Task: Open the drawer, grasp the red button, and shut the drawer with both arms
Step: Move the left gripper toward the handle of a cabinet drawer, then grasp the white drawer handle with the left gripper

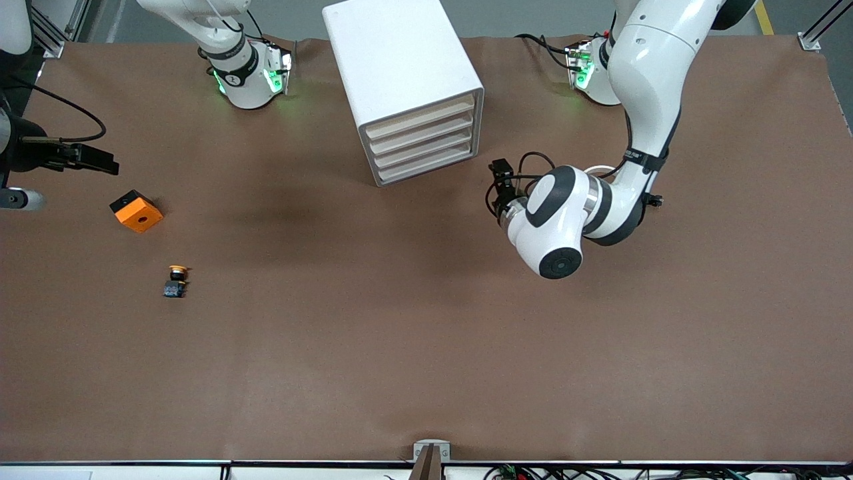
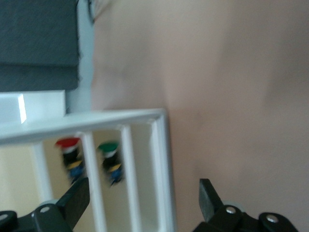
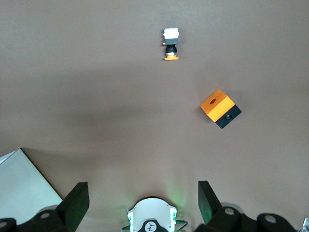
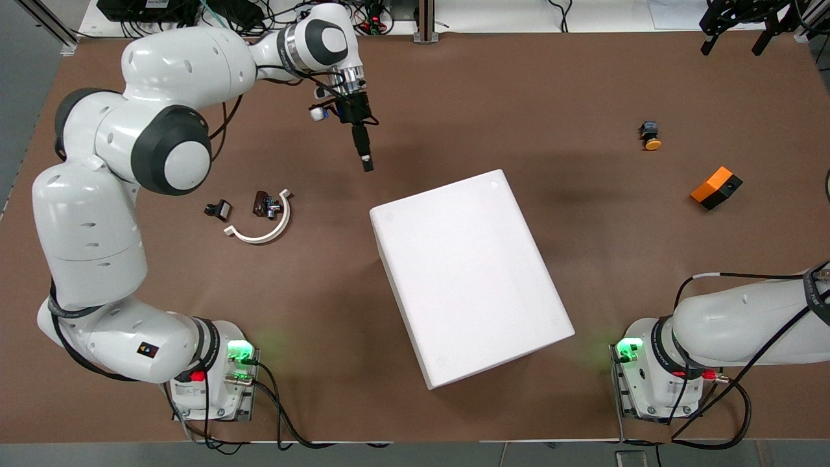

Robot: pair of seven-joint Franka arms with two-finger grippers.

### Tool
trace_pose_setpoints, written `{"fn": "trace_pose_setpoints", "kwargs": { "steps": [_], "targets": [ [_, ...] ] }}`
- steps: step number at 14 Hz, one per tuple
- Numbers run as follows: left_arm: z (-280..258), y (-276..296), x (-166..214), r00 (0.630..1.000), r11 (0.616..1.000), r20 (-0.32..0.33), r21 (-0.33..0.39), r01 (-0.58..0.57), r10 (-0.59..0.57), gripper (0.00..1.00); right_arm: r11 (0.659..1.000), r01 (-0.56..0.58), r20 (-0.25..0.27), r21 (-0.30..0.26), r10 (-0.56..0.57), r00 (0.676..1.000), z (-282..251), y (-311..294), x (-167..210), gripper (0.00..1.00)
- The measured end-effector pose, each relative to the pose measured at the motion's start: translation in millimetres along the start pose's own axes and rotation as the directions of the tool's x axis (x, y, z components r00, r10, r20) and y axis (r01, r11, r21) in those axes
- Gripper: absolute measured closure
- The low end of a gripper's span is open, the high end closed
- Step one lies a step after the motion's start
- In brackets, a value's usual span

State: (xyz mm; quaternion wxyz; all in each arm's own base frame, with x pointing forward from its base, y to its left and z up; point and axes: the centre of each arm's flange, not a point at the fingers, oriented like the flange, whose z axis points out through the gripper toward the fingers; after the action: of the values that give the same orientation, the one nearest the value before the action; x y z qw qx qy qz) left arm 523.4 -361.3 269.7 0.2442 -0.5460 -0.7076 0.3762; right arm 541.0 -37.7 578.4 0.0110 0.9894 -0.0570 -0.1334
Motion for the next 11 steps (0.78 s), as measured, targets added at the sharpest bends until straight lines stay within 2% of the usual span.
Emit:
{"fn": "trace_pose_setpoints", "kwargs": {
  "steps": [3, 7, 8, 9, 10, 11],
  "targets": [
    [19, -3, -18, 0.997, 0.995, 0.082, 0.104, 0.005, -0.014, 0.0, 0.999, -0.053, -0.001, 0.001, 0.053, 0.999, -1, -2, 0, 0.0],
    [50, 7, -33, 0.994, 0.987, 0.102, 0.162, 0.016, -0.033, 0.05, 0.998, -0.055, 0.008, -0.001, 0.055, 0.998, 3, -2, 2, 0.0],
    [58, 9, -38, 0.992, 0.983, 0.122, 0.184, 0.017, -0.04, 0.15, 0.998, -0.057, 0.014, -0.002, 0.057, 0.998, 5, -2, 3, 0.0],
    [64, 11, -43, 0.989, 0.979, 0.143, 0.202, 0.018, -0.048, 0.15, 0.998, -0.056, 0.018, -0.002, 0.056, 0.998, 6, -2, 4, 0.0],
    [68, 13, -46, 0.985, 0.976, 0.164, 0.217, 0.019, -0.056, 0.2, 0.998, -0.055, 0.021, -0.002, 0.056, 0.998, 7, -3, 5, 0.0],
    [71, 15, -48, 0.982, 0.973, 0.179, 0.232, 0.02, -0.063, 0.3, 0.998, -0.055, 0.023, -0.003, 0.055, 0.998, 8, -3, 5, 0.0]
  ]
}}
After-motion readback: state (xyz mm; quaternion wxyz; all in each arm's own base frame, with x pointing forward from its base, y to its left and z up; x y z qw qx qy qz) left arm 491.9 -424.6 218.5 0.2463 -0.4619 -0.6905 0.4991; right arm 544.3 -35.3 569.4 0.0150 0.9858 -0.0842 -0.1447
